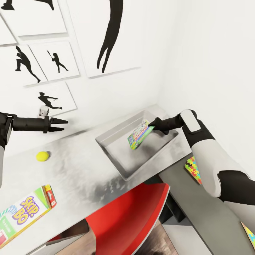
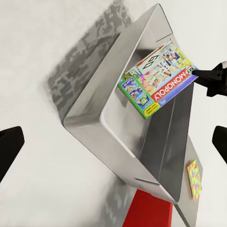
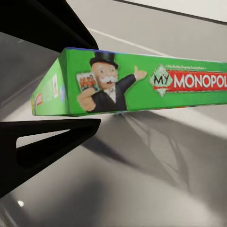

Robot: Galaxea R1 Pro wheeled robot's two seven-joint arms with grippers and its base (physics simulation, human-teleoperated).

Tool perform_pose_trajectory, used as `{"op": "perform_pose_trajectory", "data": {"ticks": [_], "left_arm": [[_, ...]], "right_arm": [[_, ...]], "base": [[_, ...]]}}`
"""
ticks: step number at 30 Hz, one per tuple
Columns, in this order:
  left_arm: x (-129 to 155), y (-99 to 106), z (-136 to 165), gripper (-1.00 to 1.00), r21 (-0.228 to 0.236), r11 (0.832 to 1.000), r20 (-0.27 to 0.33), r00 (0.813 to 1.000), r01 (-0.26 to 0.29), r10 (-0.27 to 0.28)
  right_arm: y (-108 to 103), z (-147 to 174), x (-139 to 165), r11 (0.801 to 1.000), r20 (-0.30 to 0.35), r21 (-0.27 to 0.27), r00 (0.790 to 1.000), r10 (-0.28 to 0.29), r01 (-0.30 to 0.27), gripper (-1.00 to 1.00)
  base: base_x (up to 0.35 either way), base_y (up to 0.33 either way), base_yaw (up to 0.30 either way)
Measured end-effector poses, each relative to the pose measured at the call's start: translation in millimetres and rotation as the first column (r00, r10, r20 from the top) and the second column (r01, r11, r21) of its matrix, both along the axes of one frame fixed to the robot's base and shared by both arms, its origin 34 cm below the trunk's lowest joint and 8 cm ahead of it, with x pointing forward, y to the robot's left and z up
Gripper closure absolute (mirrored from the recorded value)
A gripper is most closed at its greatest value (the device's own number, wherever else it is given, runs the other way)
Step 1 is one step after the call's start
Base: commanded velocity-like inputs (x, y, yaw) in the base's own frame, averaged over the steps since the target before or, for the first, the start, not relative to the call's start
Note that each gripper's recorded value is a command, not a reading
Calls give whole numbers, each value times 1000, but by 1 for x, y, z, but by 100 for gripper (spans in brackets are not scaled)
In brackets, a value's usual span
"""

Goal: Put all the toys in the child's room - the three board games (two on the bed and one on the table), the two jigsaw puzzles on the table, and the tennis ball on the table - inside the toy box on the table in the child's room.

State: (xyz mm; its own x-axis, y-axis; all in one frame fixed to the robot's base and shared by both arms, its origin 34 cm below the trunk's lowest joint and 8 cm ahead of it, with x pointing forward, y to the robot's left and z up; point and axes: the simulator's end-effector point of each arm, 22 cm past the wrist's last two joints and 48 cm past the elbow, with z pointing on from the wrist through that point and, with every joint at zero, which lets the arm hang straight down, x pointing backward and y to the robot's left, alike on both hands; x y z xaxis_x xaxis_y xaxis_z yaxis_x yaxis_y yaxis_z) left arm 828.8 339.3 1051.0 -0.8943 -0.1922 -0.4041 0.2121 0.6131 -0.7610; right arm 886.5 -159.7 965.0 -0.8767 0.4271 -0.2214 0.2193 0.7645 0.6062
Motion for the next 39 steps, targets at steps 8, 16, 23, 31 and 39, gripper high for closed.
{"op": "perform_pose_trajectory", "data": {"ticks": [8, 16, 23, 31, 39], "left_arm": [[0, 0, 0, -100, 0, 1000, 0, 1000, 0, 0], [0, 0, 0, -100, 0, 1000, 0, 1000, 0, 0], [0, 0, 0, -100, 0, 1000, 0, 1000, 0, 0], [0, 0, 0, -100, 0, 1000, 0, 1000, 0, 0], [0, 0, 0, -100, 0, 1000, 0, 1000, 0, 0]], "right_arm": [[-1, 1, 0, 1000, 0, 3, 1000, -3, 3, 100], [-8, -4, 0, 1000, -2, -31, 1000, -2, 1, -100], [-11, -4, 0, 999, -2, -33, 1000, -5, 5, -100], [-12, -4, 0, 999, -2, -34, 1000, -6, 6, -100], [-12, -4, 0, 999, -2, -32, 1000, -6, 6, -100]], "base": [[0, 0, 0], [0, 0, 0], [0, 0, 0], [0, 0, 0], [0, 0, 0]]}}
